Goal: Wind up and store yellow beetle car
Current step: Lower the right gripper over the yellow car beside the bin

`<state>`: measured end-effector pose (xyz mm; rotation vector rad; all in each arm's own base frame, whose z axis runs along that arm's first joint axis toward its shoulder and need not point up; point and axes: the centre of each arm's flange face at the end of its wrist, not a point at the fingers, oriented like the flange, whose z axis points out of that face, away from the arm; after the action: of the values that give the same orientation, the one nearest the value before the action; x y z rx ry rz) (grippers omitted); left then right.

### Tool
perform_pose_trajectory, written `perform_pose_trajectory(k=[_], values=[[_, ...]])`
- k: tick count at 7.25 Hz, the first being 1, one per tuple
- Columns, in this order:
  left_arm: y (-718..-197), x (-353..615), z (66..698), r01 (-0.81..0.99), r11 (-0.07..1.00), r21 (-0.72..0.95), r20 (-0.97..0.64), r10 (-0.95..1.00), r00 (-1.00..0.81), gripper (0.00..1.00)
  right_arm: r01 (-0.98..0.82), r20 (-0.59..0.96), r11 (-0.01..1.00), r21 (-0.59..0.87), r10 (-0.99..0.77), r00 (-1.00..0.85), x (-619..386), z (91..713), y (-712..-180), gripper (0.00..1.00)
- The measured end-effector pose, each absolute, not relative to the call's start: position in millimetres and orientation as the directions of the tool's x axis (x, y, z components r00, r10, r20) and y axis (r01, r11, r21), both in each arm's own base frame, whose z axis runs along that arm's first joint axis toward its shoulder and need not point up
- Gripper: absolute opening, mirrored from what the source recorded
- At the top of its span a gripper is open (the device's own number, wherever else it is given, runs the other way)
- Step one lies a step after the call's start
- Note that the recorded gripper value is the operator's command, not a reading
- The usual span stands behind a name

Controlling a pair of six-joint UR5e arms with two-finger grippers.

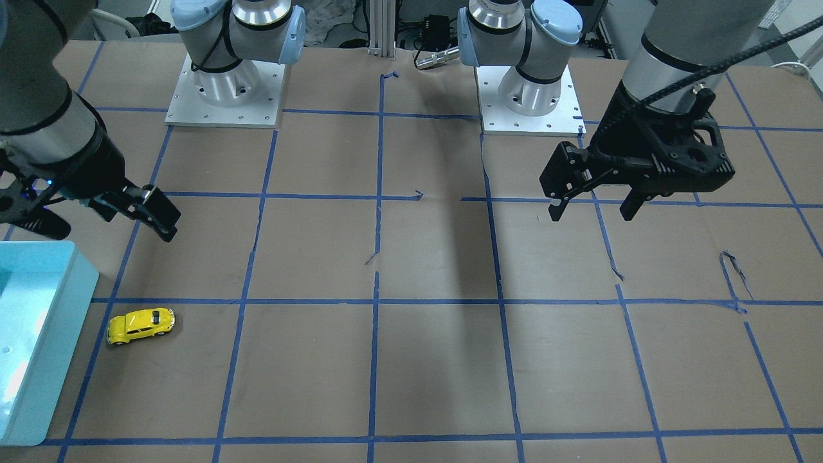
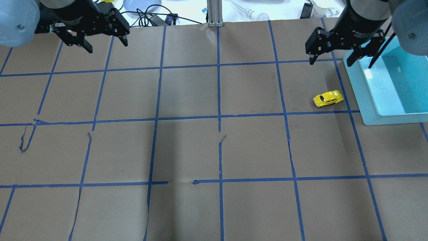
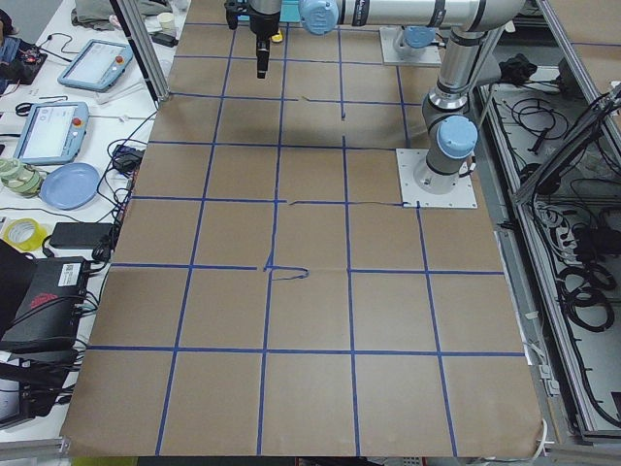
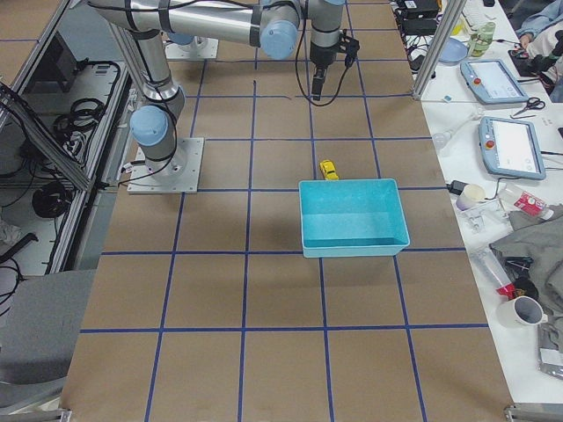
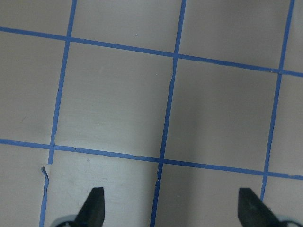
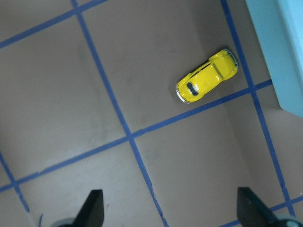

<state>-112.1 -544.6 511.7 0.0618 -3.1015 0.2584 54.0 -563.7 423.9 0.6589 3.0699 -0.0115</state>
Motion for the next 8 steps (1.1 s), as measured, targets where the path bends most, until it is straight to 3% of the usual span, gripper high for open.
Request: perform_pose_trajectory(k=[2,4,8], values=[[-519,-115,511,-0.015,0.991,-0.13,0.03,-0.012,-0.999,1.0,0.685,0.068,0.728,-0.026,0.685,-0.725,36,373,-595,1.0],[-500,-113,507,-0.016,0.997,-0.075,0.031,-0.014,-0.999,1.0,0.843,0.098,0.537,-0.018,0.84,-0.533,30,335,-610,1.0],[-492,-110,504,0.013,0.999,-0.036,0.027,0.014,-1.0,1.0,0.924,0.132,0.381,-0.026,0.918,-0.375,5,274,-625,1.0]])
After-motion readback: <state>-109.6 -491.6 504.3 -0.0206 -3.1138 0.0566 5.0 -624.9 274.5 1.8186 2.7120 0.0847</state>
